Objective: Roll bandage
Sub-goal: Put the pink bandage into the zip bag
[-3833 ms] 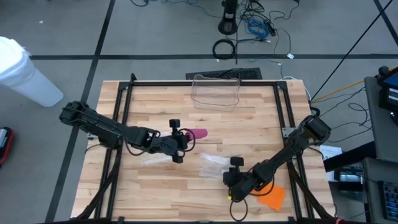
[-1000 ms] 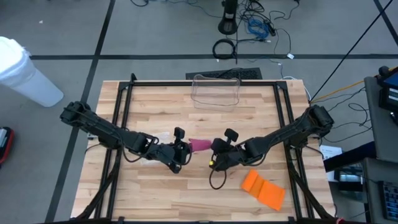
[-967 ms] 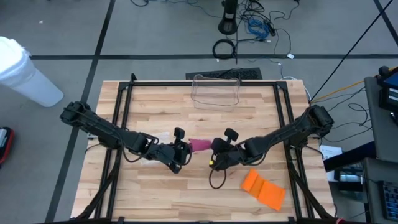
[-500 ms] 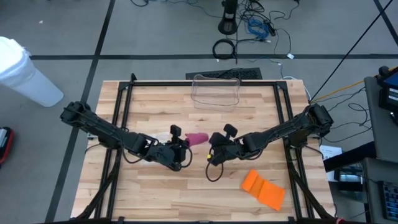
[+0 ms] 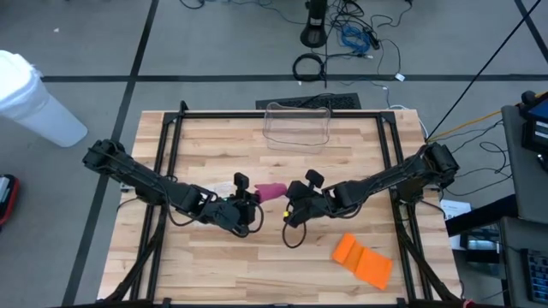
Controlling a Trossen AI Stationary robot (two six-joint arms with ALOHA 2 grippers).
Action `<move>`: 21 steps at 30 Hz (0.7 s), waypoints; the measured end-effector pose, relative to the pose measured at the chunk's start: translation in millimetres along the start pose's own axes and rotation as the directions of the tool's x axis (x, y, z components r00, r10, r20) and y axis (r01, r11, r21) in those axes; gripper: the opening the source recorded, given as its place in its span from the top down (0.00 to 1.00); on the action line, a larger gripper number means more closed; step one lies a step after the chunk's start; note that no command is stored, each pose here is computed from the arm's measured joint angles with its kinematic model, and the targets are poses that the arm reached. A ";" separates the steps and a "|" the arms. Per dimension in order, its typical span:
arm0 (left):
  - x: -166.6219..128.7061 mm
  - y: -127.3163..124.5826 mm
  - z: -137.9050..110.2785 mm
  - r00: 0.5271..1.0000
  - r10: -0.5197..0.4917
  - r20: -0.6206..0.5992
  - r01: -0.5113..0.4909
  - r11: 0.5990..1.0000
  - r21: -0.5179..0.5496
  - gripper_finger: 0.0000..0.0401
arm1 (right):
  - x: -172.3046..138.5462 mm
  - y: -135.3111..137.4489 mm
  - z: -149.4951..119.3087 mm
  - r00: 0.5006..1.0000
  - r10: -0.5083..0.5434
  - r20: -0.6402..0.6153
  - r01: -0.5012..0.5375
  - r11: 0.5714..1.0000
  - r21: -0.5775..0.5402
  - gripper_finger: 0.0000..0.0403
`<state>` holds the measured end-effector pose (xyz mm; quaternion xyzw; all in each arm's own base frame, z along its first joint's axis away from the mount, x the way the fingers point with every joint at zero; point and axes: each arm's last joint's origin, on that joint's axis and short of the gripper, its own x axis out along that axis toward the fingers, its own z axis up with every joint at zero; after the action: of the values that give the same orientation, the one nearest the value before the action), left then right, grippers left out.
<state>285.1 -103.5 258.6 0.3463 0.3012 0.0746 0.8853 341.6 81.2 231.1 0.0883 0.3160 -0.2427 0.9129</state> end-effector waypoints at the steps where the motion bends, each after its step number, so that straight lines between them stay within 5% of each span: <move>1: 0.1 0.1 -0.6 1.000 -0.001 -0.005 0.001 1.000 0.003 0.93 | 0.9 -0.9 1.1 1.000 0.000 0.003 0.000 1.000 -0.002 1.00; 21: -0.2 -2.2 -8.8 0.997 0.000 -0.080 0.005 0.998 0.062 0.93 | -5.6 -23.8 27.0 0.998 -0.001 0.068 -0.005 0.996 0.092 1.00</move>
<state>279.6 -100.2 252.1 0.3703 0.3389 0.0780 0.8614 340.3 54.2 255.6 0.1223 0.2729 -0.2591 0.9184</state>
